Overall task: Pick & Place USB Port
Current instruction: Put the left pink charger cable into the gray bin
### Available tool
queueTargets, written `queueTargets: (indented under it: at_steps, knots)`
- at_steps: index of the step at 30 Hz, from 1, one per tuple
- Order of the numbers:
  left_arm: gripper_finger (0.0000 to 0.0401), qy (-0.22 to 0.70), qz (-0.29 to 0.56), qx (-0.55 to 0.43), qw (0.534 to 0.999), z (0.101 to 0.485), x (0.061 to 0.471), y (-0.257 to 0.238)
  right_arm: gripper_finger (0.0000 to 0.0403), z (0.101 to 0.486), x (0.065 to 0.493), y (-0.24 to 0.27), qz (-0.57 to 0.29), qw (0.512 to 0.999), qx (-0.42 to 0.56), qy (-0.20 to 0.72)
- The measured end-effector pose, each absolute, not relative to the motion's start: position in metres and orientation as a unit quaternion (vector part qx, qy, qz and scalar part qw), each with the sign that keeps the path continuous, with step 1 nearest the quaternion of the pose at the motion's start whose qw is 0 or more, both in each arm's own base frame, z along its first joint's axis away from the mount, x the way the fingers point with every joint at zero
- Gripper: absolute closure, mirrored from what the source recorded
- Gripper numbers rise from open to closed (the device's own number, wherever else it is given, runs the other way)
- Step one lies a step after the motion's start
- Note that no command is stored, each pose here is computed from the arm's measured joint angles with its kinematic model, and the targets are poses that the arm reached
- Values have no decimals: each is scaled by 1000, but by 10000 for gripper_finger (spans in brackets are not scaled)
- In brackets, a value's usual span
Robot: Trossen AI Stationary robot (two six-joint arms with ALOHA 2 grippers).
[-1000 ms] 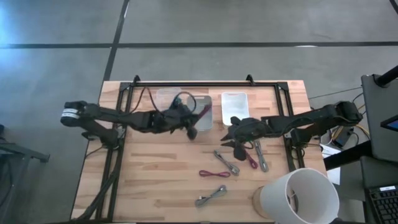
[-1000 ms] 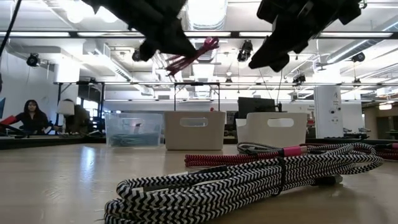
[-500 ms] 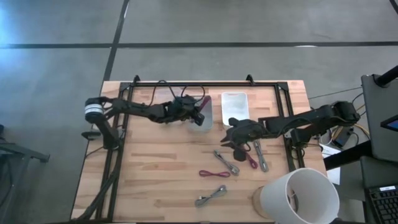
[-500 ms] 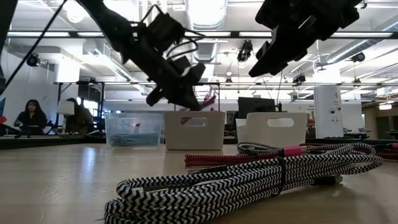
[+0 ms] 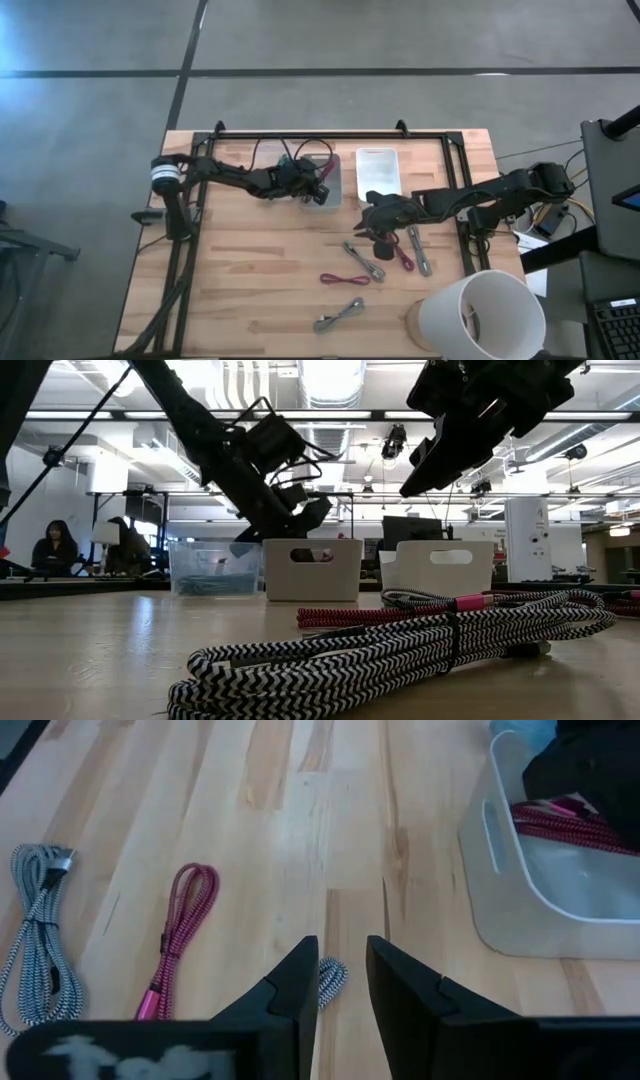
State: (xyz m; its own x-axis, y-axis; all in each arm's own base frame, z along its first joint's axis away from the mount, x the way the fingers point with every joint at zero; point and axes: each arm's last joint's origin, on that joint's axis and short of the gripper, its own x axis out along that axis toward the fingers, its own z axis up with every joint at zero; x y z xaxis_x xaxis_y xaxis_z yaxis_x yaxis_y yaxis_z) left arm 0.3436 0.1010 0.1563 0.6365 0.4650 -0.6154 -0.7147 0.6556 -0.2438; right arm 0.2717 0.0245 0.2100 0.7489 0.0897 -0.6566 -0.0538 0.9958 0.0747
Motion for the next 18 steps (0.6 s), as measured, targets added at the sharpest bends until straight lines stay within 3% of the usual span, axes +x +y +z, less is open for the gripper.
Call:
queueTargets:
  at_steps: [8, 18]
  knots:
    - [372, 272, 340, -233, 870, 152, 343, 104, 332, 209, 272, 25, 38, 935, 26, 352]
    - [330, 275, 338, -229, 871, 152, 343, 105, 327, 210, 272, 25, 38, 935, 27, 351]
